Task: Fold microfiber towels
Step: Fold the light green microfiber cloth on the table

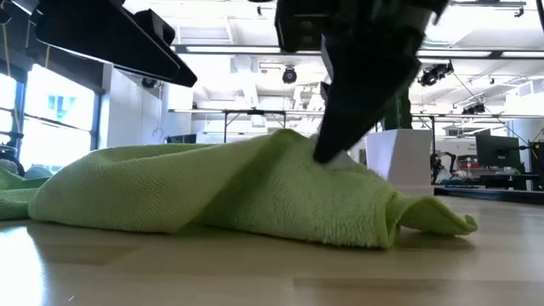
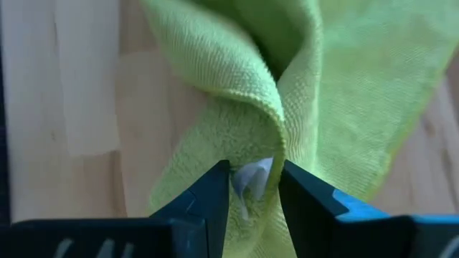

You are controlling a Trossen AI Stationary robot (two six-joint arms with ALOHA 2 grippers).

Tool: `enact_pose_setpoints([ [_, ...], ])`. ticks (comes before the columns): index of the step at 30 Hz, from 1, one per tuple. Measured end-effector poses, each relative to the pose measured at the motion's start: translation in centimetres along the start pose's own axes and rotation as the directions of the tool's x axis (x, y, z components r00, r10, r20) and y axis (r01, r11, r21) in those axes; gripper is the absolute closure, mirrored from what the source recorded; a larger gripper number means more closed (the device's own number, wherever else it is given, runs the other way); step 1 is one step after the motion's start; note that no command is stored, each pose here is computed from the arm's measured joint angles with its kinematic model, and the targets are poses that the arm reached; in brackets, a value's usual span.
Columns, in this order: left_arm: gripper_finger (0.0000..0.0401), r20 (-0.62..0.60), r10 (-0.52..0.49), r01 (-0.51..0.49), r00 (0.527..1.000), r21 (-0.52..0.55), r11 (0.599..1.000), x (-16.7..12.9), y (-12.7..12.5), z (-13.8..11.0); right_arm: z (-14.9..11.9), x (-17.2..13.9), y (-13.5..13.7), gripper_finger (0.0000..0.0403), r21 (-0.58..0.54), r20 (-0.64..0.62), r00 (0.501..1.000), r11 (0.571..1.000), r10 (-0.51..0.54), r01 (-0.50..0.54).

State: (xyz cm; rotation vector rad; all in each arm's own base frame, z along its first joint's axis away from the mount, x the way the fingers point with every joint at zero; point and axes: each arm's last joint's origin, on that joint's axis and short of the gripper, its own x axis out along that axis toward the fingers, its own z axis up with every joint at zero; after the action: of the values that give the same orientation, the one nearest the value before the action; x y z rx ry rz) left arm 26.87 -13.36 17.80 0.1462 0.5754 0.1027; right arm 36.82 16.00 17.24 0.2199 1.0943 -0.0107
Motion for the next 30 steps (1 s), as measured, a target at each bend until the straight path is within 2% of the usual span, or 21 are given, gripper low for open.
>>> enact_pose_setpoints([
  [5,0.0242,-0.006,-0.002,0.002,1.0,0.003,1.0,0.0,0.0,-0.1,-0.6,0.5,0.5,0.029,-0.066,-0.018,1.0,0.998,-0.002,0.001],
  [12,0.0242,-0.006,-0.004,0.004,1.0,0.001,1.0,0.0,0.0,-0.1,-1.2,0.2,2.1,0.029,-0.076,-0.024,0.997,0.994,0.071,-0.073],
  [17,0.0242,-0.007,0.005,-0.005,1.0,-0.001,1.0,0.1,0.2,0.0,-1.9,-0.1,2.6,0.029,-0.087,-0.04,0.998,0.995,0.045,-0.048],
  [20,0.0242,-0.008,0.011,-0.011,1.0,-0.006,1.0,0.2,0.4,0.0,-1.7,-0.2,2.7,0.029,-0.08,-0.021,0.999,0.996,0.05,-0.051],
  [26,0.0242,-0.008,0.015,-0.015,1.0,-0.007,1.0,0.2,0.5,0.0,-0.8,-0.3,3.7,0.029,-0.084,0.091,0.987,0.989,0.133,-0.125],
  [30,0.0242,-0.009,0.015,-0.015,1.0,-0.005,1.0,0.2,0.4,0.0,-0.8,-0.5,4.4,0.029,-0.096,0.122,0.979,0.983,0.166,-0.155],
])
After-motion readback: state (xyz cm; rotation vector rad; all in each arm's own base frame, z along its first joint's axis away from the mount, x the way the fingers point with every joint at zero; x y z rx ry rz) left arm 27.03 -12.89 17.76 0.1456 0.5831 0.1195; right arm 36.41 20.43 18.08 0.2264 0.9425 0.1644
